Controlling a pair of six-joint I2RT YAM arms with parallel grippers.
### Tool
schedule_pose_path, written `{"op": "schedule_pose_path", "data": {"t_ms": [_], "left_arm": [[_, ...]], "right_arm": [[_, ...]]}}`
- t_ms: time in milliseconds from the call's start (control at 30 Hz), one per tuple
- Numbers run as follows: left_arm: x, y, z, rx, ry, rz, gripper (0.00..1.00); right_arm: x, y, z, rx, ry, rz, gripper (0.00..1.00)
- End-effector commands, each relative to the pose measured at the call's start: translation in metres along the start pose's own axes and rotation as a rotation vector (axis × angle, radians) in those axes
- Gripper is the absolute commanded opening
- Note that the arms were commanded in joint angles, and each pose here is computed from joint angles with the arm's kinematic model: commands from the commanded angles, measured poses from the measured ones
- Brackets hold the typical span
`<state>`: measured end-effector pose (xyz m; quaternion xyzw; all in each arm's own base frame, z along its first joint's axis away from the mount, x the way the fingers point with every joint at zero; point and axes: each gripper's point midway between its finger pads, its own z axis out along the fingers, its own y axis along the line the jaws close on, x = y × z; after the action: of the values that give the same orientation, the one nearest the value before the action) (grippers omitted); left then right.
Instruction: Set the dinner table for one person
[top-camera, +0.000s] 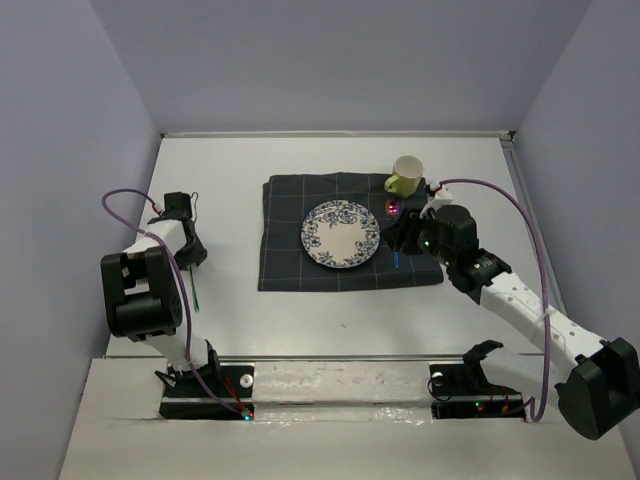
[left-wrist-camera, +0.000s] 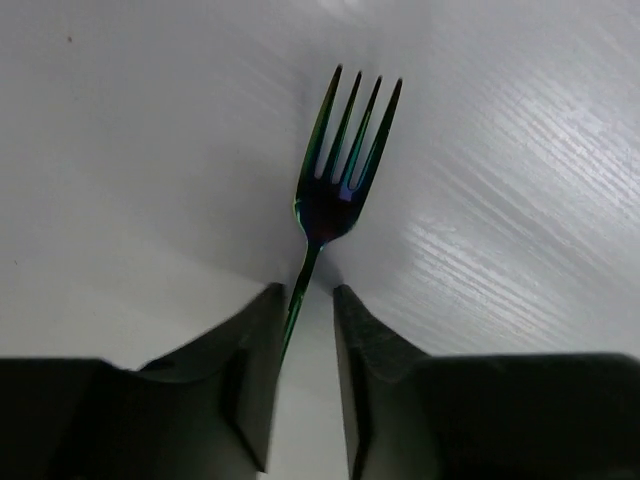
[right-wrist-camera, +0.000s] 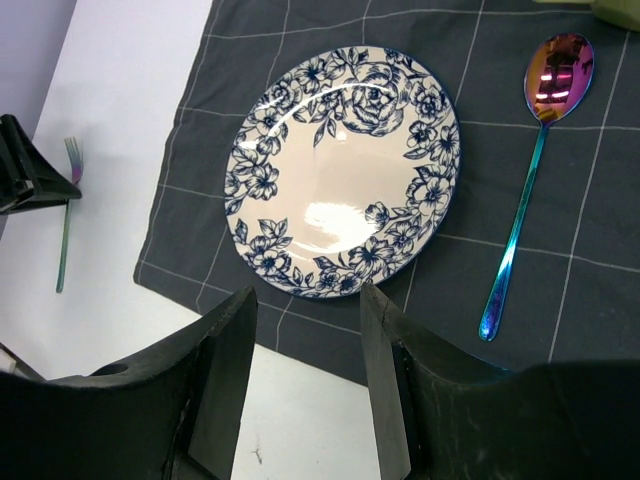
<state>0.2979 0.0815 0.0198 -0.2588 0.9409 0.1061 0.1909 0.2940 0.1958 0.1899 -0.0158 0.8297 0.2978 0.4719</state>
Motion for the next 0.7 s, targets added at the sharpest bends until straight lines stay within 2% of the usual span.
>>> {"op": "schedule_pose_path", "data": {"t_ms": [0, 67, 133, 167, 233, 433, 533, 567, 633, 667], "left_arm": [[-0.027, -0.001, 0.002, -0.009, -0.067, -0.009, 0.32], [-0.028, -0.002, 0.007, -0.012, -0.065, -0.016, 0.19], [-0.028, -0.003, 0.009, -0.01, -0.071, -0.019, 0.13], [-0.028, -0.003, 0.009, -0.006, -0.074, -0.02, 0.05], [-0.028, -0.003, 0.009, -0.005, -0.082, -0.022, 0.0], [-0.046, -0.008, -0.015, 0.059, -0.186, -0.036, 0.0], [-0.074, -0.024, -0.063, 0.184, -0.307, -0.058, 0.0], [-0.087, -0.021, -0.086, 0.156, -0.387, -0.06, 0.0], [-0.108, -0.035, -0.126, 0.108, -0.499, 0.009, 0.0], [-0.096, -0.066, -0.144, 0.14, -0.512, 0.102, 0.0]], "right_arm": [[-0.012, 0.013, 0.003, -0.054, -0.049, -0.001, 0.51], [-0.013, 0.011, 0.003, -0.042, -0.057, -0.005, 0.51], [-0.015, 0.008, 0.003, -0.029, -0.068, -0.007, 0.51], [-0.015, 0.008, 0.003, -0.025, -0.07, -0.008, 0.51], [-0.014, 0.005, 0.003, -0.013, -0.07, -0.012, 0.51], [-0.013, -0.003, 0.005, 0.023, -0.078, -0.01, 0.51], [-0.01, -0.009, 0.009, 0.047, -0.074, -0.004, 0.51], [-0.011, -0.011, 0.01, 0.058, -0.078, -0.001, 0.51], [-0.015, -0.017, 0.011, 0.091, -0.106, 0.006, 0.5], [-0.015, -0.019, 0.01, 0.099, -0.114, 0.006, 0.5]]}}
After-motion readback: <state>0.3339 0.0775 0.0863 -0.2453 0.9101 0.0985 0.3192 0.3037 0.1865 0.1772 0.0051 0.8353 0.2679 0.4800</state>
